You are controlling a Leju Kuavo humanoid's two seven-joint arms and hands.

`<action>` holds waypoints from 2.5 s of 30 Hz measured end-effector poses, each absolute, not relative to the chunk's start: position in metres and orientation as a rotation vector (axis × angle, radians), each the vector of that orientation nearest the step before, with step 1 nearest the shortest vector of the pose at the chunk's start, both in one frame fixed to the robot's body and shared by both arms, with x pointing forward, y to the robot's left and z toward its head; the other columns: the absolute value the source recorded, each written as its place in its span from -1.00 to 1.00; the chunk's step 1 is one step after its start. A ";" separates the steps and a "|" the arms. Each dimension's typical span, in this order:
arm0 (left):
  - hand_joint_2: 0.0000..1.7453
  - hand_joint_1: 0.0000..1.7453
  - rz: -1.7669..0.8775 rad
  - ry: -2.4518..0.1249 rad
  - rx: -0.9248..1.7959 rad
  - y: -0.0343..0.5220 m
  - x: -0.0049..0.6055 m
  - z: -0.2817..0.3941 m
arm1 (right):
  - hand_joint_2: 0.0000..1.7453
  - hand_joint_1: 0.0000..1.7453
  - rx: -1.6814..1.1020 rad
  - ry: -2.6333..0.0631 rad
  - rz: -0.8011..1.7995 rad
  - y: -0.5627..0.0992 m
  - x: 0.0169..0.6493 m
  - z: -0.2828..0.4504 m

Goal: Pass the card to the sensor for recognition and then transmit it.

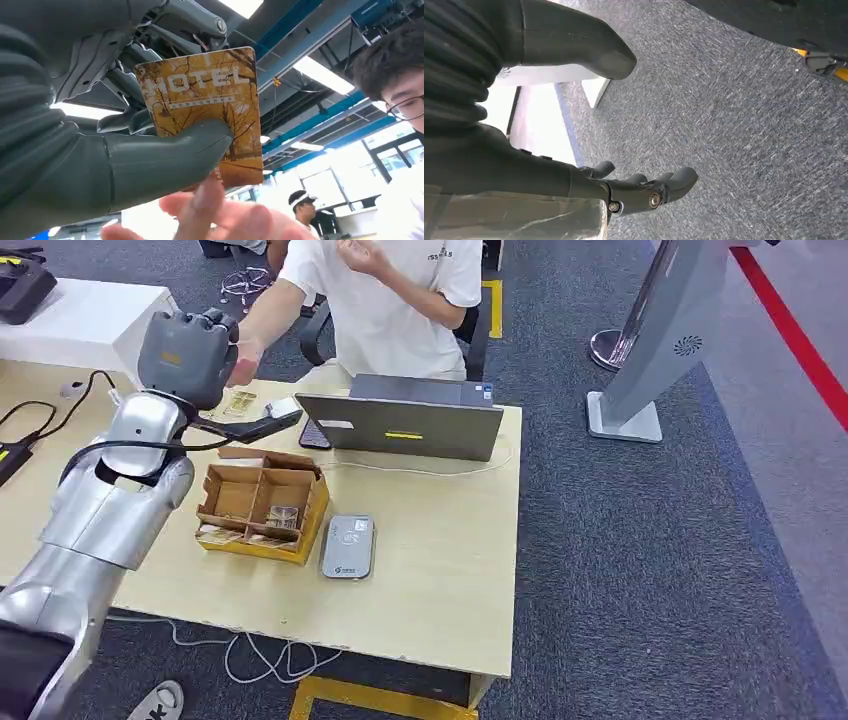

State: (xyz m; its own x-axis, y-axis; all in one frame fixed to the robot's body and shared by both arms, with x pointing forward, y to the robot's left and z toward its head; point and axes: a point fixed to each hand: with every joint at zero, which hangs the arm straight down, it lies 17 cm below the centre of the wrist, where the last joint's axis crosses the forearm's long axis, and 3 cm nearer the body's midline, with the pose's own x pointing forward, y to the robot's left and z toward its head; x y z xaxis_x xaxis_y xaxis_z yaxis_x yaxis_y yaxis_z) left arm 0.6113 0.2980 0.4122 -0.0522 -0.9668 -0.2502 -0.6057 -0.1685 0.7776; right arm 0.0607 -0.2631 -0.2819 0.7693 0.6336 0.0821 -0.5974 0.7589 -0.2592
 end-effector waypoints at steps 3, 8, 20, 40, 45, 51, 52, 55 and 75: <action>1.00 -1.00 -1.113 -1.659 1.795 0.299 0.612 0.410 | 1.00 -1.00 -0.223 -0.173 0.673 -0.263 0.062 -0.282; 1.00 -1.00 -1.137 -1.655 1.775 0.293 0.614 0.399 | 1.00 -1.00 -0.223 -0.176 0.670 -0.263 0.063 -0.282; 1.00 -1.00 -1.133 -1.687 1.733 0.274 0.610 0.383 | 1.00 -1.00 -0.226 -0.173 0.660 -0.264 0.063 -0.282; 1.00 -1.00 -1.216 -1.833 1.408 0.203 0.531 0.296 | 1.00 -1.00 -0.225 -0.137 0.538 -0.268 0.056 -0.283; 1.00 -1.00 -1.242 -1.799 1.311 0.200 0.491 0.240 | 1.00 -1.00 -0.223 -0.119 0.506 -0.268 0.052 -0.283; 1.00 -1.00 -1.313 -1.689 1.247 0.210 0.480 0.197 | 1.00 -1.00 -0.225 -0.111 0.496 -0.269 0.051 -0.283; 1.00 -1.00 -1.319 -1.676 1.245 0.212 0.480 0.195 | 1.00 -1.00 -0.226 -0.111 0.496 -0.269 0.050 -0.283; 1.00 -1.00 -1.334 -1.635 1.250 0.219 0.483 0.187 | 1.00 -1.00 -0.227 -0.111 0.502 -0.270 0.051 -0.283; 1.00 -1.00 -1.332 -1.460 1.401 0.276 0.510 0.173 | 1.00 -1.00 -0.231 -0.114 0.537 -0.270 0.051 -0.283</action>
